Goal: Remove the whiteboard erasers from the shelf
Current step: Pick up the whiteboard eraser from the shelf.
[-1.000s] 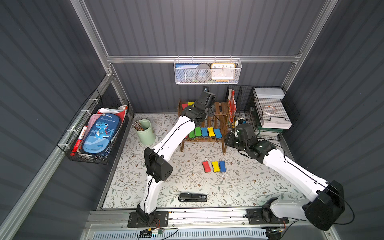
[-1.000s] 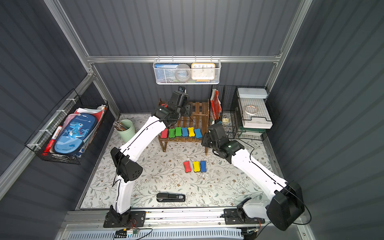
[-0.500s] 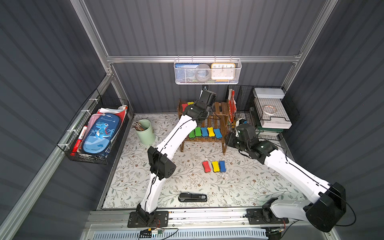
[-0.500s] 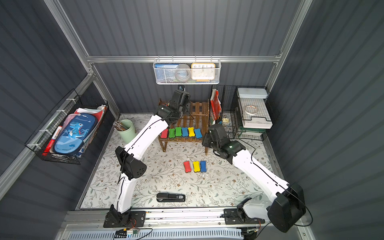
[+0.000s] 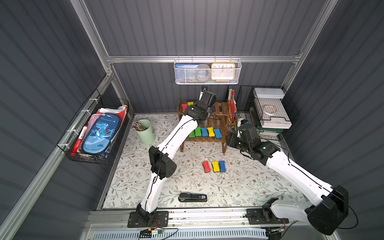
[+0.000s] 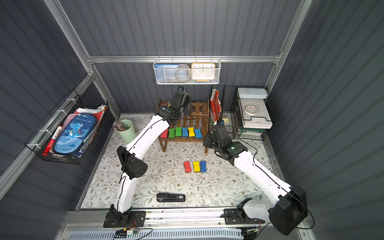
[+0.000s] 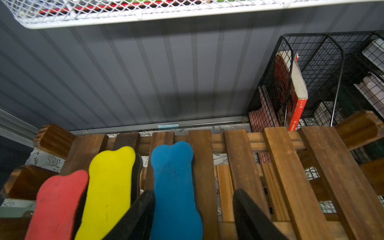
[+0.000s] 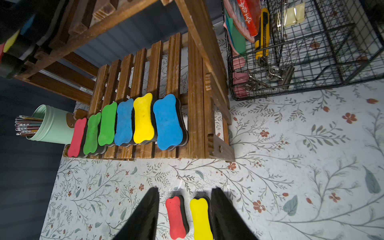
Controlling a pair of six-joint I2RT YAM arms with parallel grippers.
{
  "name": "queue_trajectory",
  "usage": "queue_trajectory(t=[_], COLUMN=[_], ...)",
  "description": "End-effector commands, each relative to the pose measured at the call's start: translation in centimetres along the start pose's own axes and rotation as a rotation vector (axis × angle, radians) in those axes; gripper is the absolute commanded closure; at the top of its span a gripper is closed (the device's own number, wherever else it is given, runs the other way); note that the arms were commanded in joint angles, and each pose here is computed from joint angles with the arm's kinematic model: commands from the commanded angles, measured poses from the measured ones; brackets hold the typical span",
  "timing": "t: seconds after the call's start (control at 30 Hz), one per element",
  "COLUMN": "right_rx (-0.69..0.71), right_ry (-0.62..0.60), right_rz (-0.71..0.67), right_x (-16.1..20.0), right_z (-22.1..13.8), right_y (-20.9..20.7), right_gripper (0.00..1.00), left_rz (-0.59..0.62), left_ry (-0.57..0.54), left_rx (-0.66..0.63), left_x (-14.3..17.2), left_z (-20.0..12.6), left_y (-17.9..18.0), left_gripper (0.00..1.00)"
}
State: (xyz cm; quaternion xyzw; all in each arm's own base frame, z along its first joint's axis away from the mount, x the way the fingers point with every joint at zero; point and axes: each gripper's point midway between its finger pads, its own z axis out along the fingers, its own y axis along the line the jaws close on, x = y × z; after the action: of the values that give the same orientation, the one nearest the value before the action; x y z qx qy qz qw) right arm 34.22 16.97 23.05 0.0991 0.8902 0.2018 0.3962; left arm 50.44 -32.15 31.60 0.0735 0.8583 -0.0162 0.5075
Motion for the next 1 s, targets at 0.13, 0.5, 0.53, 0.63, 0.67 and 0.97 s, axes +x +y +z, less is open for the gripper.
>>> queue_trajectory(t=[0.13,0.5,0.53,0.63,0.67,0.97], right_rx=[0.021,0.022,0.023,0.022,0.023,0.025], right_ry=[0.005,0.008,0.008,0.009,0.008,0.007], right_rz=[0.001,0.01,0.011,0.013,0.014,0.013], right_x=[0.4,0.6,0.6,0.6,0.6,0.6], right_z=[-0.2,0.0,0.0,0.0,0.0,-0.2], right_y=[-0.8,-1.0,-1.0,-1.0,-1.0,-1.1], right_gripper=[0.55,0.55,0.55,0.55,0.55,0.55], left_rz=[0.009,0.012,0.012,0.012,0.01,0.03], left_ry=[0.03,0.051,0.051,0.047,0.045,0.078], left_rx=[-0.032,-0.047,-0.045,-0.032,-0.026,-0.054], left_x=[1.0,1.5,1.5,1.3,1.3,2.3], left_z=[1.0,0.6,0.6,0.5,0.4,1.1], left_y=[0.2,0.8,0.7,0.5,0.4,0.7], left_gripper=[0.38,0.31,0.31,0.31,0.31,0.35])
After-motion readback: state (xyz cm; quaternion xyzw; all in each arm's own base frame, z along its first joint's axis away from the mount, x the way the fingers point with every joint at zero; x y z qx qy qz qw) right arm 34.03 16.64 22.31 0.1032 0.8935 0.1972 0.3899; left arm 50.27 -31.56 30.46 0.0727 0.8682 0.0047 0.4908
